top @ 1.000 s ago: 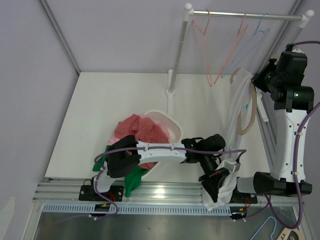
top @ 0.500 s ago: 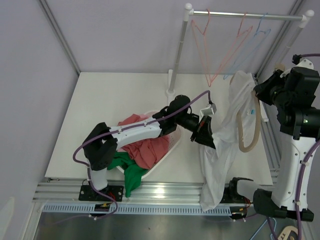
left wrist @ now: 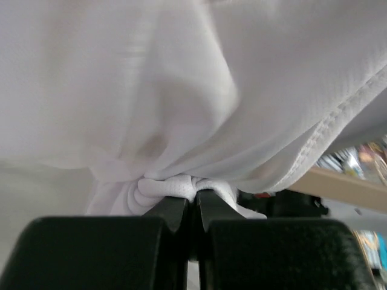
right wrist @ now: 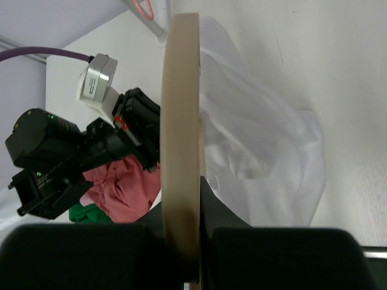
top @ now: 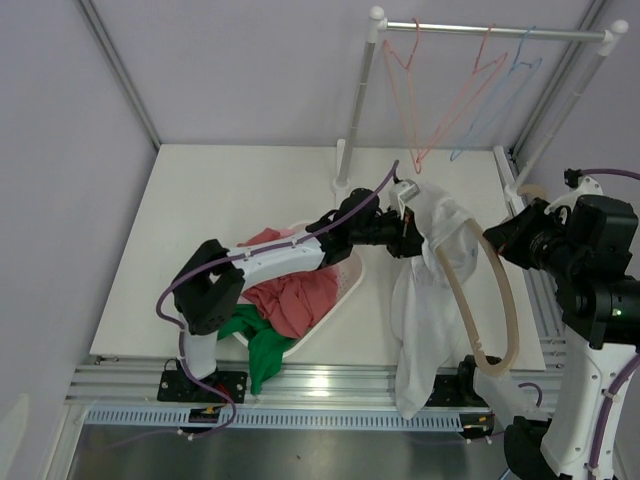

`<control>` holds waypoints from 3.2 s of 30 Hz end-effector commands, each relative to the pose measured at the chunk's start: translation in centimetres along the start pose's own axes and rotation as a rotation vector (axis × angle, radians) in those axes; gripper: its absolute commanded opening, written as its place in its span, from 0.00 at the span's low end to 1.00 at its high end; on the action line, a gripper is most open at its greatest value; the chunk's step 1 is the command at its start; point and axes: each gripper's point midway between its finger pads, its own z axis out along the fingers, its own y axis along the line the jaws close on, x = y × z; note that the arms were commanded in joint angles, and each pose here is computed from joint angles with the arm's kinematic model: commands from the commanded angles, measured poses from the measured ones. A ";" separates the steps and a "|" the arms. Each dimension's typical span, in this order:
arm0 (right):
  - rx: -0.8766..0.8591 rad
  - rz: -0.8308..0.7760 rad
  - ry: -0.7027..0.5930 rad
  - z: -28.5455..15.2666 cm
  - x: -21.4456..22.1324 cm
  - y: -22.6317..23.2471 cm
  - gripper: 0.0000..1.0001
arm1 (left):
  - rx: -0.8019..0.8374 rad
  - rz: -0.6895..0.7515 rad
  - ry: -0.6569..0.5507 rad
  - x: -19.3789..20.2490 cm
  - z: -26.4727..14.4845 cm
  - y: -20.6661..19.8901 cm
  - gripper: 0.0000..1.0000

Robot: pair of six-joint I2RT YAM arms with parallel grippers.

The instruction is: Remove the t-shirt from the hanger

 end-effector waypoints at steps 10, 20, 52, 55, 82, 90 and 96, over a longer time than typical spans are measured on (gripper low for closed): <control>-0.104 -0.024 -0.008 -3.8 1.0 2.1 0.00 | -0.466 -0.146 -0.290 -5.2 -9.3 11.9 0.01; 0.250 -0.061 -0.214 0.4 -4.4 -4.4 0.00 | -0.307 0.079 -0.225 -7.8 -12.1 -2.2 0.01; 0.074 -0.190 -0.685 18.7 -33.6 -2.5 0.00 | -0.439 0.413 -0.500 -23.0 -31.5 -9.6 0.01; 0.034 -0.215 -0.713 19.9 -34.8 -2.1 0.00 | -0.602 0.229 -0.535 -15.4 -32.0 -2.4 0.01; -0.002 -0.193 -0.610 29.2 -32.4 -4.8 0.00 | -0.719 -0.458 -0.129 18.6 -28.5 9.8 0.01; 0.010 -0.158 -0.480 32.1 -28.9 -6.3 0.00 | -0.734 -0.395 -0.165 16.5 -29.2 9.1 0.01; 0.025 -0.142 -0.428 31.9 -27.4 -6.9 0.00 | -0.733 -0.346 -0.208 14.4 -30.0 7.9 0.04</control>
